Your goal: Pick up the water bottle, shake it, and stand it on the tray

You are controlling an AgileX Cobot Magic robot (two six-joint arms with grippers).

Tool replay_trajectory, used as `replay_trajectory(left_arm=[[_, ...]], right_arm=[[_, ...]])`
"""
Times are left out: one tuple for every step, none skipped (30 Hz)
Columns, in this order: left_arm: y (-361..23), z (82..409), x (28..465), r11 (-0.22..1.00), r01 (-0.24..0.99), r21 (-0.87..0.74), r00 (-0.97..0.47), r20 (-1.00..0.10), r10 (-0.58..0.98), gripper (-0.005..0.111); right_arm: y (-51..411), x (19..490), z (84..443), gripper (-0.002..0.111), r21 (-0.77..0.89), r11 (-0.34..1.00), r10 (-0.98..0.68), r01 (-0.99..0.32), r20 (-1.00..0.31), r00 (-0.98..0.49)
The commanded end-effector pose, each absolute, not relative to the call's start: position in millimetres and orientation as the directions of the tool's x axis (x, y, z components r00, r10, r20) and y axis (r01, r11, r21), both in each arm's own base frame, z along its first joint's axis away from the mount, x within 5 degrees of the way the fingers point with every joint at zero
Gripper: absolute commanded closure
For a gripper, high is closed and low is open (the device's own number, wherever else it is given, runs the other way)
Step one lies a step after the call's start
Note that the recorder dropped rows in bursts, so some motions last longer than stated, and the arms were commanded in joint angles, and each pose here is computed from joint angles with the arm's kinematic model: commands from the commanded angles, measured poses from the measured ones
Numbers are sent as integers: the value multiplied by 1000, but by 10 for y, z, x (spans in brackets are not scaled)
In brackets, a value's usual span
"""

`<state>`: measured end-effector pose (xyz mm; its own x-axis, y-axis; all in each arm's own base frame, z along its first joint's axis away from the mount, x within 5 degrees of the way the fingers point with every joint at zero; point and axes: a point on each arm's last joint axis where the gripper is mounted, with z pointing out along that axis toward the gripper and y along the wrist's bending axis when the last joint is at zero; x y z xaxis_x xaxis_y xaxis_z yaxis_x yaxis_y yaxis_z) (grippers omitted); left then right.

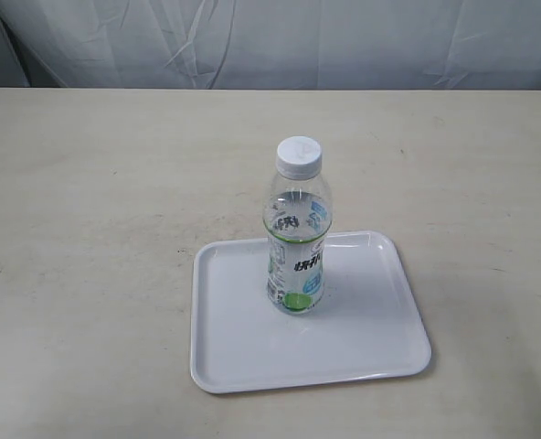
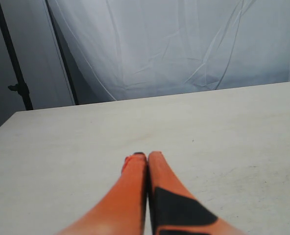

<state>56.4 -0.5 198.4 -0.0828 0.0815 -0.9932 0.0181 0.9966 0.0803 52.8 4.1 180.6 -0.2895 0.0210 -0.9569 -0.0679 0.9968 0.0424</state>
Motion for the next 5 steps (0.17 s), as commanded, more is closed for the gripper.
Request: replay_trajectory(left_arm=[[-10,1990,563,997,24,75,-67,-995,76,105],[-10,1990,563,997,24,75,-67,-995,76,105],[-10,1990,563,997,24,75,-67,-995,76,105],[-10,1990,563,997,24,75,-67,-995,76,105],[-10,1990,563,997,24,75,-67,-995,76,105]], right_arm=[[38,529,1804,109,43,997,24,-64,-961,-275],[38,529,1804,109,43,997,24,-64,-961,-275],[38,529,1804,109,43,997,24,-64,-961,-275],[38,529,1804,109,43,997,24,-64,-961,-275],[38,529,1804,109,43,997,24,-64,-961,-275]])
